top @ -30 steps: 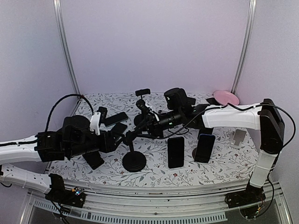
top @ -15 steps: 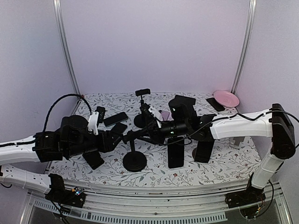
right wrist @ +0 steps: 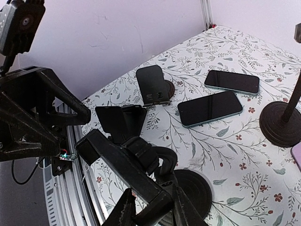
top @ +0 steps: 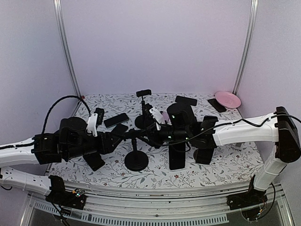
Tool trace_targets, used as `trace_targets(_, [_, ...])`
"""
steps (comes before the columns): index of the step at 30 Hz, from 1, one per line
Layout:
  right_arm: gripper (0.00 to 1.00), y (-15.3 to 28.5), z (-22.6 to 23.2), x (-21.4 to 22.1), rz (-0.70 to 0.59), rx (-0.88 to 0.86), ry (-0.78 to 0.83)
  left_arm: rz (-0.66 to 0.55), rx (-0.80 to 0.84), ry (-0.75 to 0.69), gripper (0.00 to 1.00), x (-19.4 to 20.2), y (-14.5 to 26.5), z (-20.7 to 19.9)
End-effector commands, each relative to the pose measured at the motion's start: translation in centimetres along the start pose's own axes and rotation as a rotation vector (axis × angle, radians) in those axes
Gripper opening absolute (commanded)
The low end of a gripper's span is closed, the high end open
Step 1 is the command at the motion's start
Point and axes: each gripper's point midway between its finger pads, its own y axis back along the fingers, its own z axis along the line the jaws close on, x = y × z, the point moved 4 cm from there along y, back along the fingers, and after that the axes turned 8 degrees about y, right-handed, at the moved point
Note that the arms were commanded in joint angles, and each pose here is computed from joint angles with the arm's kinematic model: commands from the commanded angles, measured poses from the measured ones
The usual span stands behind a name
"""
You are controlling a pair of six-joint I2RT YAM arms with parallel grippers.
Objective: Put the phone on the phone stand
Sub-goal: Adjust the phone stand at the center of the board.
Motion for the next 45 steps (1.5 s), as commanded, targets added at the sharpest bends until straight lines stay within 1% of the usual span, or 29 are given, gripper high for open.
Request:
trace_targets(1, [0.25,1.2,-0.1,-2.6,-0.089,0.06,-0.022,0.005,-0.003,0.002,0.52,0.3,0.0,0.4])
trace_targets(5, [0.25,1.3,0.4,-2.9,-0.098,0.093,-0.024,0.022,-0.001,-0.007,0.52,0.5,-0.4,0.2])
trace_targets(11, [0.23,1.3,1.1,-3.0,-0.098,0.185,-0.037,0.026,-0.006,-0.009,0.51,0.7,-0.7,0.2])
trace_targets(16, [0.24,1.0,0.3,-2.0,-0.048,0.258,-0.074,0.013,-0.017,-0.015,0.51,0.5,-0.9,0.2])
trace_targets(17, [0.25,1.1,0.2,-1.9,-0.041,0.269,-0.079,0.011,-0.02,-0.018,0.51,0.4,-1.0,0.2])
trace_targets(18, [0.26,1.2,0.3,-2.8,-0.061,0.268,-0.087,0.013,-0.025,-0.022,0.51,0.4,-1.1,0.2])
trace_targets(20, [0.29,1.4,0.3,-3.3,-0.067,0.276,-0.105,0.015,-0.031,-0.029,0.5,0.4,-1.2,0.1])
trace_targets(26, [0.42,1.3,0.5,-3.0,-0.033,0.307,-0.113,0.017,-0.032,-0.042,0.49,0.3,-1.7,-0.3])
trace_targets(28, [0.43,1.5,0.5,-3.0,-0.031,0.312,-0.119,0.013,-0.024,-0.045,0.48,0.1,-1.7,-0.5])
trace_targets(35, [0.43,1.7,0.9,-3.3,-0.03,0.289,-0.123,0.015,0.02,-0.057,0.48,-0.1,-1.8,-1.4])
trace_targets(39, [0.41,1.5,1.3,-3.1,-0.018,0.259,-0.131,0.014,-0.002,-0.062,0.48,0.0,-2.2,-1.2])
trace_targets(45, [0.33,1.7,1.4,-2.6,-0.005,0.268,-0.163,0.003,-0.069,-0.064,0.48,-0.3,-2.6,-0.2])
